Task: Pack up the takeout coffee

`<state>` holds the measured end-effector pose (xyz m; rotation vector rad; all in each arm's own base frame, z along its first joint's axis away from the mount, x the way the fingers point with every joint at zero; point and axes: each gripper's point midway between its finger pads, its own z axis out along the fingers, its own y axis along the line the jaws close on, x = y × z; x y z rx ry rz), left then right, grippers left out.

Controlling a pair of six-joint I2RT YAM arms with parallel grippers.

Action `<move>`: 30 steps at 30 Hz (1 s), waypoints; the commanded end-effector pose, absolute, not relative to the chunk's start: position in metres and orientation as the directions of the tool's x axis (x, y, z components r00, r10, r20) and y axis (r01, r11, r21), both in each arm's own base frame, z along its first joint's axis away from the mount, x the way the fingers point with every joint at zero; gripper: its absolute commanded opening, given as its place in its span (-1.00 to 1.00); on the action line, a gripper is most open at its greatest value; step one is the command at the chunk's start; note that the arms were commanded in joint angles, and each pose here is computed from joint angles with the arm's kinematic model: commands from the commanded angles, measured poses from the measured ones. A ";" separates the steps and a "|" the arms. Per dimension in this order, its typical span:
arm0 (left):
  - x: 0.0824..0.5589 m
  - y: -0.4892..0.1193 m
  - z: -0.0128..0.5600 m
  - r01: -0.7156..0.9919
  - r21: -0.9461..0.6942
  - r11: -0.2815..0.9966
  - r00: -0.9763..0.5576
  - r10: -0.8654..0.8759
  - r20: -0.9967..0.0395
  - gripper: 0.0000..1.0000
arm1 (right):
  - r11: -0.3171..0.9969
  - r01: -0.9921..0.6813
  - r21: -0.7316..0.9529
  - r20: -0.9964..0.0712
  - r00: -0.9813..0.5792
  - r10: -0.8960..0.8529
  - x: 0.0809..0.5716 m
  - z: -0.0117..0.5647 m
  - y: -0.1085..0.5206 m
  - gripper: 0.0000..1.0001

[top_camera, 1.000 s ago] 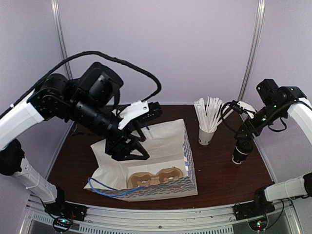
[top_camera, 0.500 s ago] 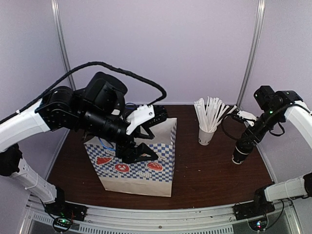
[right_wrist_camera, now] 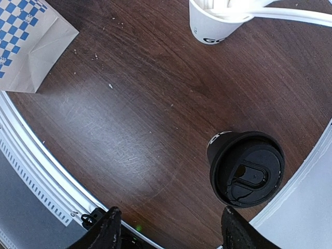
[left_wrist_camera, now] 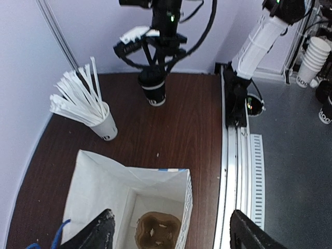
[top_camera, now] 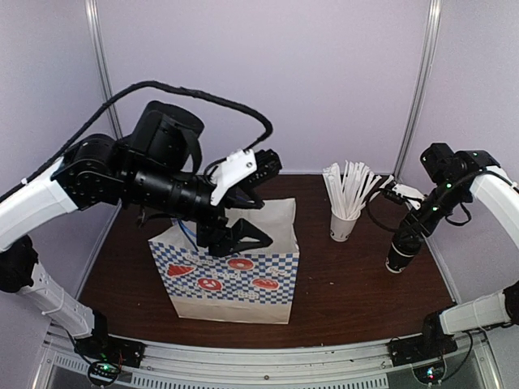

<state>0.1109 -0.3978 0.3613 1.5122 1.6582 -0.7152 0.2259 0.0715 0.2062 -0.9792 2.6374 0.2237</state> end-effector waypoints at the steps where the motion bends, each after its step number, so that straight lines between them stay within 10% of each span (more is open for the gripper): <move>1: 0.103 -0.377 0.438 0.978 0.127 0.168 0.070 0.308 -0.949 0.56 | 0.760 -0.650 -0.017 -0.295 -0.723 -0.625 0.223 0.198 0.052 0.31; 8: 0.122 -0.320 0.427 0.907 0.245 0.343 0.137 0.309 -0.941 0.95 | 0.787 -0.614 -0.067 -0.210 -0.762 -0.613 0.221 0.186 0.019 0.27; 30: 0.122 -0.281 0.378 0.888 0.132 0.440 -0.026 0.334 -0.942 0.87 | 0.902 -0.397 -0.172 -0.181 -0.887 -0.425 0.281 0.166 -0.057 -0.20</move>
